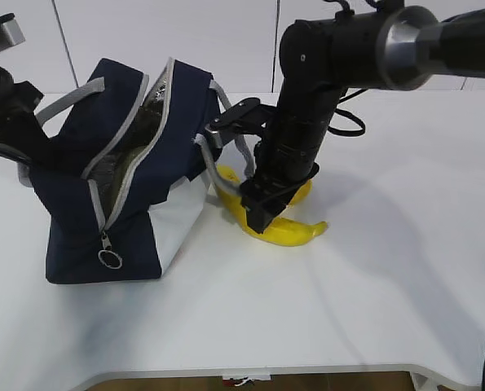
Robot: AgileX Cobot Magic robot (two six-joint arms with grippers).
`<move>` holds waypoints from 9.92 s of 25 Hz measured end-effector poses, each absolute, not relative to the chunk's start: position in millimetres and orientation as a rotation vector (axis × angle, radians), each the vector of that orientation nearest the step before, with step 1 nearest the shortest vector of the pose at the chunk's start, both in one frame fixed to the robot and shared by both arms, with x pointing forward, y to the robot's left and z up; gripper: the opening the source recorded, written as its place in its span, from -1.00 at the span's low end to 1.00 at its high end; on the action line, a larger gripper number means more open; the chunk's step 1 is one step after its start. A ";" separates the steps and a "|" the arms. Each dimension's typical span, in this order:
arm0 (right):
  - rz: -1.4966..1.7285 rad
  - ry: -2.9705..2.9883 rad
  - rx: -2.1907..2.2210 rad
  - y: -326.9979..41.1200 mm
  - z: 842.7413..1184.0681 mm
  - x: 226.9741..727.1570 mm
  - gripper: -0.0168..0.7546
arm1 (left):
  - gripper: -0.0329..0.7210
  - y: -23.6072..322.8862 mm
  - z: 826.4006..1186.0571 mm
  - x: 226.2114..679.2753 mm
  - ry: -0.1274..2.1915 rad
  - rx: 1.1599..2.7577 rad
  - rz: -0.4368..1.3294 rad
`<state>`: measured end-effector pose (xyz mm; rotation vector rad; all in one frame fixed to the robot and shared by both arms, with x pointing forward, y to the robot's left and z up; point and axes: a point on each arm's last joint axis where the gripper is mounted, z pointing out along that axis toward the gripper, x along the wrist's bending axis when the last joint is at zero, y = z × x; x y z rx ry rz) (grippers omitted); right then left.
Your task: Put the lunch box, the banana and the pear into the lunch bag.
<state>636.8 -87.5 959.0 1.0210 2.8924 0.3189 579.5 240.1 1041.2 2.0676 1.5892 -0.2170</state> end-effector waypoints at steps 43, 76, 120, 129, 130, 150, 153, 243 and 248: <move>0.418 2.946 1.177 -89.3 1018.2 608.9 -0.18 | -0.89 241.0 1040.8 579.9 1.590 2.076 -0.203; 0.896 2.525 1.250 -114.1 1190.9 562.2 -0.18 | -0.89 234.8 1044.7 581.0 1.583 1.987 -0.261; 1.500 2.730 1.745 -15.6 1001.7 658.8 -0.13 | -0.89 220.1 1072.3 587.4 1.508 1.764 -0.392; 1.365 2.923 1.618 -17.9 1010.8 649.6 0.40 | -0.89 222.6 1070.7 587.3 1.516 1.793 -0.370; 1.337 2.943 1.593 -18.7 1014.5 649.1 0.42 | -0.89 223.5 1070.5 587.4 1.518 1.796 -0.367; 0.901 2.546 1.453 -64.9 1114.2 650.0 0.45 | -0.89 229.2 1065.1 585.0 1.534 1.891 -0.328; 0.779 2.458 1.456 -79.9 1123.1 645.4 0.45 | -0.89 231.1 1063.3 584.3 1.539 1.924 -0.312; 0.929 2.267 1.837 -128.7 1132.5 667.6 -0.30 | -0.89 240.0 1058.4 584.5 1.557 2.039 -0.212; 1.251 2.406 1.776 -109.6 1152.6 657.0 -0.30 | -0.89 230.1 1066.8 589.4 1.535 1.868 -0.274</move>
